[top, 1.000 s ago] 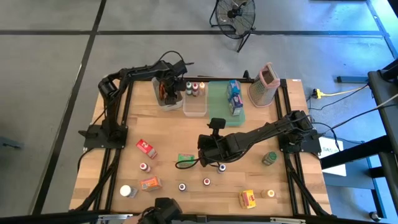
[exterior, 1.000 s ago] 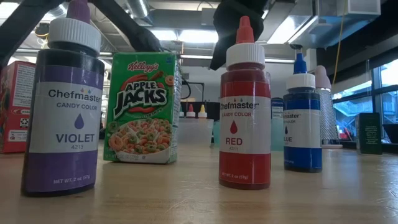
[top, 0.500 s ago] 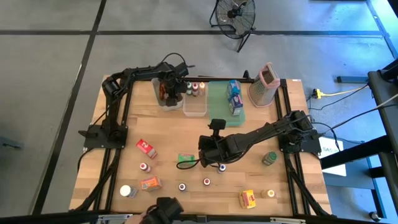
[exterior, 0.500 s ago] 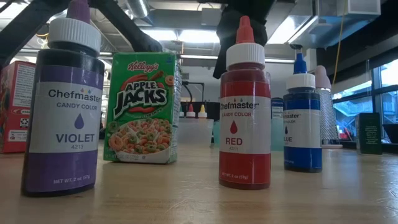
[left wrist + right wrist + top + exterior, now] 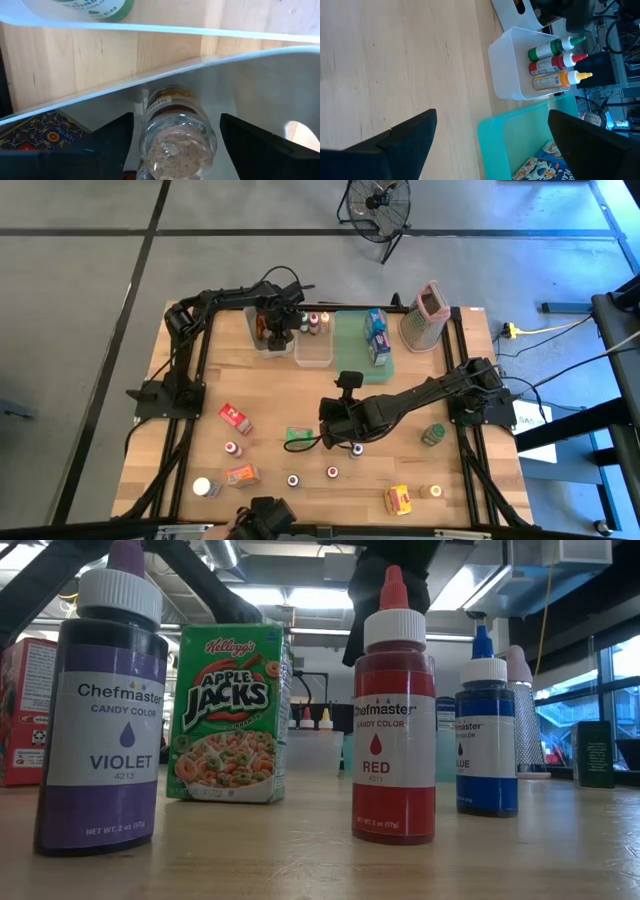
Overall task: Pick & Place Kitchen Items
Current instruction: Put the brown seasoning bottle into the gray bin, then put the blue food coloring bottle into the transparent bin
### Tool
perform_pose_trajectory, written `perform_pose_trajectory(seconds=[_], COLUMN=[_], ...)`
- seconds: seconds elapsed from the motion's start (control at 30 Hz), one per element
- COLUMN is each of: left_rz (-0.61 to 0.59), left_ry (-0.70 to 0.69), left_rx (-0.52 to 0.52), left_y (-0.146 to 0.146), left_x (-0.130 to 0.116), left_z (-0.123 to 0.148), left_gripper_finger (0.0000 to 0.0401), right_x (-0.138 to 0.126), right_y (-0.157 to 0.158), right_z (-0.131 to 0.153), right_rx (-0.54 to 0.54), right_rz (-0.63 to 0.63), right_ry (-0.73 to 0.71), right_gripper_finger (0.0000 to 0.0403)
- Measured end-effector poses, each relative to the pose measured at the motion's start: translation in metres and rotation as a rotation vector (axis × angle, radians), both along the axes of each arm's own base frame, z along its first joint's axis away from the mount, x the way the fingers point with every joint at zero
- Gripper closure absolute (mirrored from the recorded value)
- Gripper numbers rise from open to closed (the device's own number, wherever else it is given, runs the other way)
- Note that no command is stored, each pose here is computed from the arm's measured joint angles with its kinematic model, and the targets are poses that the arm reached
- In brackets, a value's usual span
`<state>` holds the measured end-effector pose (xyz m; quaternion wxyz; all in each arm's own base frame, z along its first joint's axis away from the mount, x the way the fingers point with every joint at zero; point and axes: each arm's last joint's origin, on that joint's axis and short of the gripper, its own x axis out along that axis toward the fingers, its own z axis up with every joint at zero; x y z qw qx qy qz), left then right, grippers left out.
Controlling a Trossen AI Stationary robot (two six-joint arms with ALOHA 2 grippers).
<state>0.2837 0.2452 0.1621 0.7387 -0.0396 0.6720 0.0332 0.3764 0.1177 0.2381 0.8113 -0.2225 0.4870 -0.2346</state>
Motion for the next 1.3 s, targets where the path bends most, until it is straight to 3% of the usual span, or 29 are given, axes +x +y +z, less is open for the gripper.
perform_pose_trajectory(seconds=[0.23, 0.73, 1.0, 1.17, 1.3], left_rz=[0.004, -0.042, 0.028, 0.153, 0.169], left_ry=[-0.033, -0.182, -0.305, -0.39, -0.425], left_rx=[0.012, 0.124, 0.175, 0.171, 0.149], left_y=[-0.005, -0.037, -0.062, -0.083, -0.105], left_x=[-0.001, -0.007, -0.027, -0.045, -0.059], left_z=[0.014, 0.085, 0.136, 0.167, 0.184], left_gripper_finger=[0.0105, 0.0102, 0.0104, 0.0104, 0.0104], right_x=[0.001, 0.001, 0.0, -0.006, -0.019], right_y=[0.0, 0.0, 0.0, 0.003, 0.01], right_z=[0.0, 0.0, 0.002, 0.026, 0.048], right_rx=[0.002, -0.004, -0.083, -0.241, -0.202], right_rz=[0.001, 0.013, 0.077, -0.056, -0.088], right_ry=[-0.006, -0.001, 0.062, -0.06, -0.094], right_gripper_finger=[0.0019, 0.0019, 0.0019, 0.0019, 0.0019])
